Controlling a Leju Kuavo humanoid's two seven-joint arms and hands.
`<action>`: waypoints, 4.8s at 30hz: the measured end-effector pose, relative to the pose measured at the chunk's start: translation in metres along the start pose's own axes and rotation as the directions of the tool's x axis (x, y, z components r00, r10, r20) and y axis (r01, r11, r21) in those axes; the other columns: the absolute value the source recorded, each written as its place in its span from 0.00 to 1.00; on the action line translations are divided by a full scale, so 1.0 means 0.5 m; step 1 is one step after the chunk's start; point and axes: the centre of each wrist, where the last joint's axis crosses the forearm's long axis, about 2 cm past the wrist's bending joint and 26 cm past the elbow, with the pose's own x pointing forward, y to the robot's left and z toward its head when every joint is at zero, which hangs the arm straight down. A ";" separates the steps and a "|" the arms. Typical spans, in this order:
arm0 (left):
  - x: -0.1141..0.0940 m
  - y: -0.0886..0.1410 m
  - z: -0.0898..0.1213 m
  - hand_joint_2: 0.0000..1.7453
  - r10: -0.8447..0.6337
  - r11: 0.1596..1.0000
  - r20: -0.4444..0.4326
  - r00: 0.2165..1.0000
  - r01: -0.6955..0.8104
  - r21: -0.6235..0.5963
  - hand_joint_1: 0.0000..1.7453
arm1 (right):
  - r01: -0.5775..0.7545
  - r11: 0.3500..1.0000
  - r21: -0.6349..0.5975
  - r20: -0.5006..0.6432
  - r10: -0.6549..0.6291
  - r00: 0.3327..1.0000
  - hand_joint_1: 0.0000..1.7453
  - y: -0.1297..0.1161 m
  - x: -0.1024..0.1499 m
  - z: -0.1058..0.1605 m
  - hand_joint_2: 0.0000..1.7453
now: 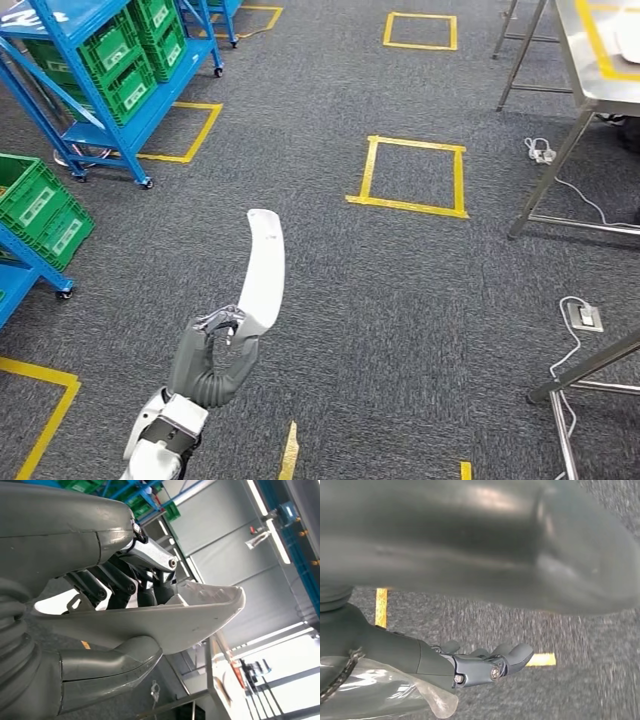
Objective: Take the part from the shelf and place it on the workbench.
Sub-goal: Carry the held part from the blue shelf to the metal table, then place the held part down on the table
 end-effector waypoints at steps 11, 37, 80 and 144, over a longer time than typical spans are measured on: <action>0.001 0.007 -0.003 1.00 -0.009 1.000 0.012 1.000 0.009 0.000 1.00 | 0.008 1.000 0.002 0.018 -0.008 1.000 0.00 -0.004 0.002 -0.002 0.00; -0.021 0.085 0.054 1.00 -0.117 0.989 -0.012 0.993 0.118 0.084 1.00 | -0.076 0.995 0.070 0.059 0.072 0.996 0.00 0.028 0.023 -0.012 0.00; -0.050 0.069 -0.070 1.00 -0.284 0.955 -0.046 0.958 0.287 0.069 1.00 | -0.059 0.995 0.083 0.065 0.054 0.996 0.00 0.004 0.014 -0.010 0.00; -0.106 0.114 -0.069 1.00 -0.256 0.941 -0.182 0.949 0.288 0.179 1.00 | -0.108 0.987 0.115 0.078 0.100 0.992 0.00 -0.002 0.018 -0.013 0.00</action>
